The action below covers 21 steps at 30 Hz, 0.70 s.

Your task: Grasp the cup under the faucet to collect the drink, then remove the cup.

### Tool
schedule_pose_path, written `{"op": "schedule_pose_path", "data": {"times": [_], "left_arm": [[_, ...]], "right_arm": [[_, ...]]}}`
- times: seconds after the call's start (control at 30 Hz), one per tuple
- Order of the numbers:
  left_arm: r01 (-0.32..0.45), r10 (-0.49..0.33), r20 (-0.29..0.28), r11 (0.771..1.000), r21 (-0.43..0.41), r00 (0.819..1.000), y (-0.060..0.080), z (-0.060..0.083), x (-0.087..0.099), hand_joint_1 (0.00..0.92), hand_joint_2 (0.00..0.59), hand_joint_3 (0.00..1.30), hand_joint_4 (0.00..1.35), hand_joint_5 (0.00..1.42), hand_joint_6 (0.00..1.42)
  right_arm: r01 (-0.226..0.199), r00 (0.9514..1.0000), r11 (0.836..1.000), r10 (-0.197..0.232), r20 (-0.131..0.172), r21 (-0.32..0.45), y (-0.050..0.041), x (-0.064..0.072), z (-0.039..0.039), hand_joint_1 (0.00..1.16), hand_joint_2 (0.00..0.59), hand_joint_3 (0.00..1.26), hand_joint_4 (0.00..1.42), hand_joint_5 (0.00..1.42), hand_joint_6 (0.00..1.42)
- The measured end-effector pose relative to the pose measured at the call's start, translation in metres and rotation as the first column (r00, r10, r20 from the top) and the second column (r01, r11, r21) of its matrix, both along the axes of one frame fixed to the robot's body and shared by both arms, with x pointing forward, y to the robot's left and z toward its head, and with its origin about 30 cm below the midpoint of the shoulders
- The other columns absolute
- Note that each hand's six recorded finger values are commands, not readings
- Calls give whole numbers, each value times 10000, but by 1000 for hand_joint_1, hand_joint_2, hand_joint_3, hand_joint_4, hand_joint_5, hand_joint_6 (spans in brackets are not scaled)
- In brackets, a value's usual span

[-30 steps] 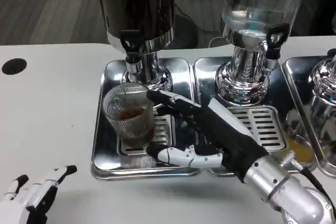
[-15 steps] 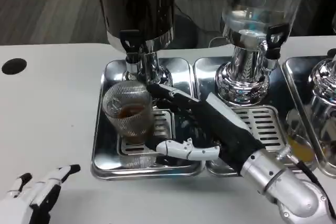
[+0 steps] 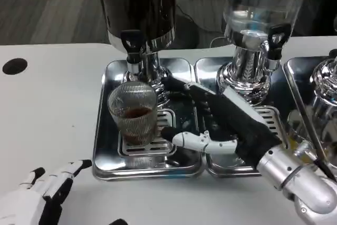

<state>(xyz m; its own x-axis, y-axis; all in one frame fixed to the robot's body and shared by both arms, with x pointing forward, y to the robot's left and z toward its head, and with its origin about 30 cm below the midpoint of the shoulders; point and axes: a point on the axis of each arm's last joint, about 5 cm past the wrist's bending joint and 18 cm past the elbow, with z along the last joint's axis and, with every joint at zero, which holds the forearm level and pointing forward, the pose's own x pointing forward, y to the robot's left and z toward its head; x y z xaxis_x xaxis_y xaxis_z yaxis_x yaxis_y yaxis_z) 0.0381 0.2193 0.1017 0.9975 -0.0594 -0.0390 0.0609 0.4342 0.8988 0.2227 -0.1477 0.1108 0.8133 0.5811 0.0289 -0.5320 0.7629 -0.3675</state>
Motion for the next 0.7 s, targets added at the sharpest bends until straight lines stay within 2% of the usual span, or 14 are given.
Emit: {"op": "schedule_pose_path", "data": {"times": [0.13,0.3,0.6,0.7], "left_arm": [[61,-61,27,10000,-6,10000,-5,2,28,44,66,208,154,241,92],[88,-88,10,9999,-50,10000,-10,-1,31,50,74,208,154,234,93],[8,-10,-352,10000,-55,9994,25,1,-63,53,72,208,154,232,94],[-57,58,-471,10000,22,9989,51,1,-98,53,72,208,154,232,94]], "right_arm": [[32,10000,10000,-32,-59,-7,-37,-10,-5,678,169,146,109,132,63],[9,10000,10000,-9,-86,42,-22,-11,-11,678,169,148,109,132,64],[-271,9988,9994,280,-407,233,153,65,-77,678,169,148,109,130,64],[-283,9989,9992,294,-362,290,186,101,-85,678,169,143,93,122,64]]}}
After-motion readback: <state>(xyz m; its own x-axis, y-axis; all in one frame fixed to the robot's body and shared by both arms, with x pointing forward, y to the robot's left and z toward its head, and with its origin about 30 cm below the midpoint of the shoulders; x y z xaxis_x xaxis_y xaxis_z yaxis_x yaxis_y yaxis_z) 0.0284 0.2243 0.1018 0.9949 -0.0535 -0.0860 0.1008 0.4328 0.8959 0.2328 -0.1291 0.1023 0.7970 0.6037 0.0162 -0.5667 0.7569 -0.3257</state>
